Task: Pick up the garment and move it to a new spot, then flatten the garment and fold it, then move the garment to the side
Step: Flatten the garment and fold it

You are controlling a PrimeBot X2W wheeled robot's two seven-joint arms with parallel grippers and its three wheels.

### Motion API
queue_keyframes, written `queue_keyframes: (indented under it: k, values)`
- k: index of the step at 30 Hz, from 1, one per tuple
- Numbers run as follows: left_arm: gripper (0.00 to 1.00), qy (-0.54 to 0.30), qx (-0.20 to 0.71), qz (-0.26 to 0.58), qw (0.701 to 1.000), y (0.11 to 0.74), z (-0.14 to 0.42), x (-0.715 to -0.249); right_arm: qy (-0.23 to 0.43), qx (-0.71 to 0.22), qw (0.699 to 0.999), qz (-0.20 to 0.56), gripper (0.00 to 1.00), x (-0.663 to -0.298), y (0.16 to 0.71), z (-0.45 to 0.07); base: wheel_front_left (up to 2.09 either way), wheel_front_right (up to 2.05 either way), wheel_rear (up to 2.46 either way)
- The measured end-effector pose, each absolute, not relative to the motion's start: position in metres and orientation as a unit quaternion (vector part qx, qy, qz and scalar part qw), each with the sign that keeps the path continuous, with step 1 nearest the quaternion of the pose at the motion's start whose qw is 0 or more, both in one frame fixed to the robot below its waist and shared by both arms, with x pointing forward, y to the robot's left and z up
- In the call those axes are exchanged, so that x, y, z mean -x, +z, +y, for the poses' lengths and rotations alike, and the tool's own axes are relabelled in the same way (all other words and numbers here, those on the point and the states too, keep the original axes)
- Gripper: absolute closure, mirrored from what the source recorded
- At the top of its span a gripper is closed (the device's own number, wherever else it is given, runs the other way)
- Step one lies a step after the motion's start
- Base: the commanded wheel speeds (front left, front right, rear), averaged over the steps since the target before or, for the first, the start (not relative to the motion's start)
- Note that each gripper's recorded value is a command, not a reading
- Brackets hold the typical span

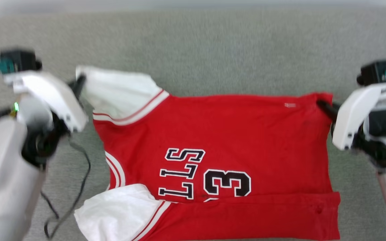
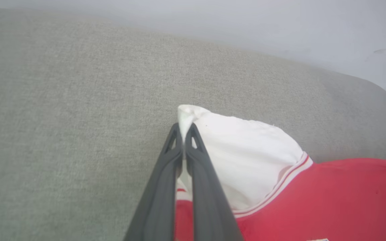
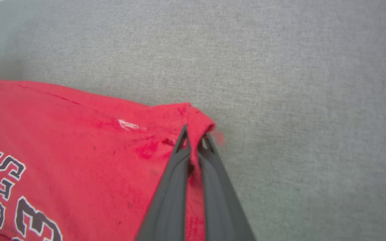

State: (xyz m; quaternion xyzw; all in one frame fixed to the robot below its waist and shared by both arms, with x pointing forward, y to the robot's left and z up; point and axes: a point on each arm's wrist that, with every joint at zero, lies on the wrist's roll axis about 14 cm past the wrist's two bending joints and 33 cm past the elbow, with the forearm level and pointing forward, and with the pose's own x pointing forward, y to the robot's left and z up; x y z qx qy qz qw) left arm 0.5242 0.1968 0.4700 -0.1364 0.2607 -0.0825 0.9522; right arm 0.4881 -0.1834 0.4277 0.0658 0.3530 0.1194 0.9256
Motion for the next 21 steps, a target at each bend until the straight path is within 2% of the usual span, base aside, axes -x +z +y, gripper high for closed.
queue_keyframes:
  k: [10, 11, 12, 16, 17, 18, 19, 20, 21]
  values:
    - [1.00, 0.007, 0.202, 0.265, 0.943, 0.448, 0.238, -0.412, 0.106, -0.105, 0.932, 0.331, 1.00, -0.409, 0.433, -0.185, 0.00, 0.00, 0.00]
    - [1.00, 0.007, 0.202, 0.265, 0.943, 0.448, 0.238, -0.412, 0.106, -0.105, 0.932, 0.331, 1.00, -0.409, 0.433, -0.185, 0.00, 0.00, 0.00]
    - [1.00, 0.014, 0.213, 0.290, 0.933, 0.433, 0.237, -0.385, 0.101, -0.111, 0.929, 0.338, 1.00, -0.390, 0.427, -0.185, 0.00, 0.00, 0.00]
    - [1.00, 0.032, 0.240, 0.328, 0.913, 0.408, 0.230, -0.345, 0.085, -0.132, 0.917, 0.366, 1.00, -0.351, 0.405, -0.186, 0.00, 0.00, 0.00]
    - [1.00, 0.038, 0.246, 0.337, 0.908, 0.402, 0.229, -0.336, 0.082, -0.135, 0.914, 0.374, 0.84, -0.343, 0.399, -0.186, 0.00, 0.00, 0.00]
    - [0.83, 0.041, 0.253, 0.344, 0.903, 0.397, 0.227, -0.330, 0.079, -0.144, 0.911, 0.378, 0.26, -0.336, 0.394, -0.184, 0.00, 0.00, 0.00]
    - [0.50, 0.044, 0.256, 0.349, 0.900, 0.393, 0.225, -0.324, 0.077, -0.149, 0.910, 0.379, 0.00, -0.331, 0.391, -0.183, 0.00, 0.00, 0.00]
    - [0.01, 0.047, 0.257, 0.350, 0.900, 0.390, 0.224, -0.321, 0.075, -0.149, 0.908, 0.383, 0.00, -0.325, 0.386, -0.182, 0.00, 0.00, 0.00]
    - [0.00, 0.052, 0.255, 0.347, 0.901, 0.389, 0.225, -0.320, 0.071, -0.151, 0.909, 0.382, 0.00, -0.322, 0.384, -0.183, 0.00, 0.00, 0.00]
